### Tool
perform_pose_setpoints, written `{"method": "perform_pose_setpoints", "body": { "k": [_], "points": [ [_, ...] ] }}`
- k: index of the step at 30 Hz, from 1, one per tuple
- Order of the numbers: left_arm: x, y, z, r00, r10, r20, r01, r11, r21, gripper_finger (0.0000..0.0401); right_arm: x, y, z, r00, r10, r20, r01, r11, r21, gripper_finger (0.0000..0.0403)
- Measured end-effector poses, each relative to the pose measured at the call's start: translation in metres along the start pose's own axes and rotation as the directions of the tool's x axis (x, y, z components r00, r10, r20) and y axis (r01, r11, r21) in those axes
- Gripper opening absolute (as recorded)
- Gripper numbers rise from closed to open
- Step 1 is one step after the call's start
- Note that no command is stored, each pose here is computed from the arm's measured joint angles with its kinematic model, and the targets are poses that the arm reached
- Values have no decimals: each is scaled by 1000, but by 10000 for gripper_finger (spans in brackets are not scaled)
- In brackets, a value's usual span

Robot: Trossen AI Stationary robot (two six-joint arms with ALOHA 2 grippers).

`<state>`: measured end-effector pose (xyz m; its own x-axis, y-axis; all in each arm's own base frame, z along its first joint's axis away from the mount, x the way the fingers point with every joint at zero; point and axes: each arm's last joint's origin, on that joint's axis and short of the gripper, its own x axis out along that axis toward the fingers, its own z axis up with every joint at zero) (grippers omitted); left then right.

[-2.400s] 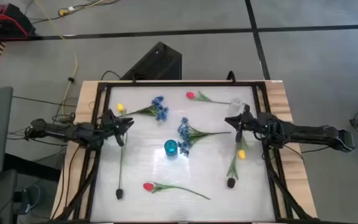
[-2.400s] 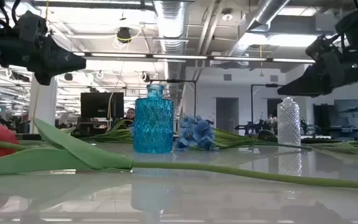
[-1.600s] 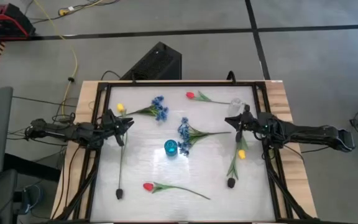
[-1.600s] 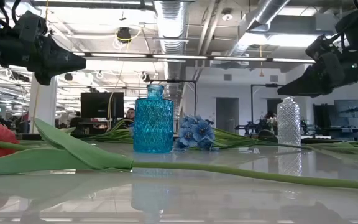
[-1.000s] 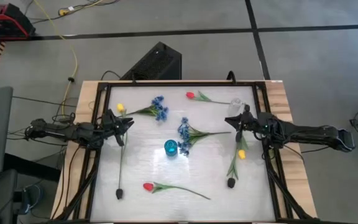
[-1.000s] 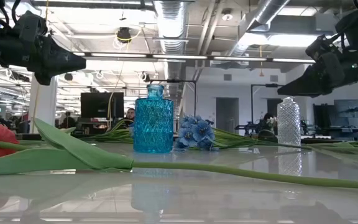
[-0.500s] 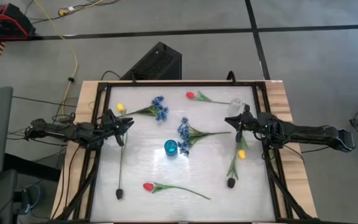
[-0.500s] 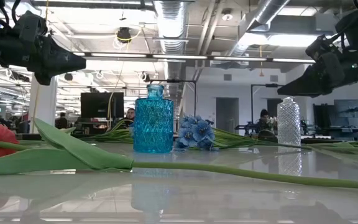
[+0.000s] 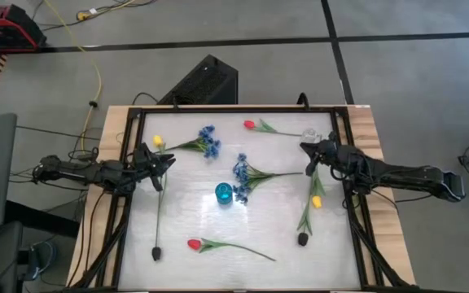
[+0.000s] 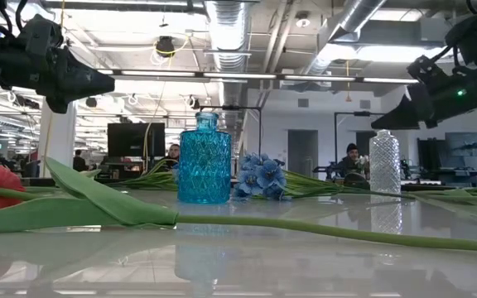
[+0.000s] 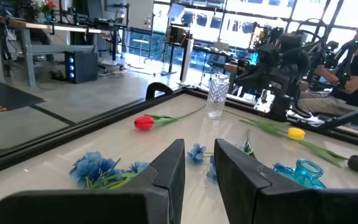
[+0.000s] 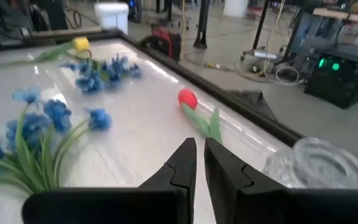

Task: Sort flowers into vase by color
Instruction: Put the bottom blue flowers into the blue vase

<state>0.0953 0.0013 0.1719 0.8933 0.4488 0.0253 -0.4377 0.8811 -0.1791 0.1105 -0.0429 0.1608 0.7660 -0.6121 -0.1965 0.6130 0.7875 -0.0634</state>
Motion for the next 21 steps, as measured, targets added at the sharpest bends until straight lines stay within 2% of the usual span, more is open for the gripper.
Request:
{"method": "perform_pose_setpoints", "body": {
  "k": [3, 5, 8, 11, 14, 18, 21],
  "points": [
    [0, 0, 0, 1000, 0, 0, 0, 1000, 0, 75, 0, 1, 7, 997, 23, 72, -31, 993, 113, 61],
    [0, 0, 0, 1000, 0, 0, 0, 1000, 0, 75, -1, 4, 14, 985, 101, 140, -126, 975, 181, 61],
    [0, 0, 0, 1000, 0, 0, 0, 1000, 0, 75, -5, 9, 26, 927, 279, 250, -323, 933, 156, 61],
    [0, 0, 0, 1000, 0, 0, 0, 1000, 0, 75, -10, 15, 44, 856, 430, 287, -481, 867, 134, 61],
    [0, 0, 0, 1000, 0, 0, 0, 1000, 0, 75, -12, 24, 60, 834, 492, 251, -540, 822, 183, 61],
    [0, 0, 0, 1000, 0, 0, 0, 1000, 0, 75, -3, 48, 70, 831, 549, 90, -556, 812, 177, 61],
    [0, 0, 0, 1000, 0, 0, 0, 1000, 0, 75, 6, 70, 79, 805, 593, -10, -584, 796, 160, 61]
  ]
}}
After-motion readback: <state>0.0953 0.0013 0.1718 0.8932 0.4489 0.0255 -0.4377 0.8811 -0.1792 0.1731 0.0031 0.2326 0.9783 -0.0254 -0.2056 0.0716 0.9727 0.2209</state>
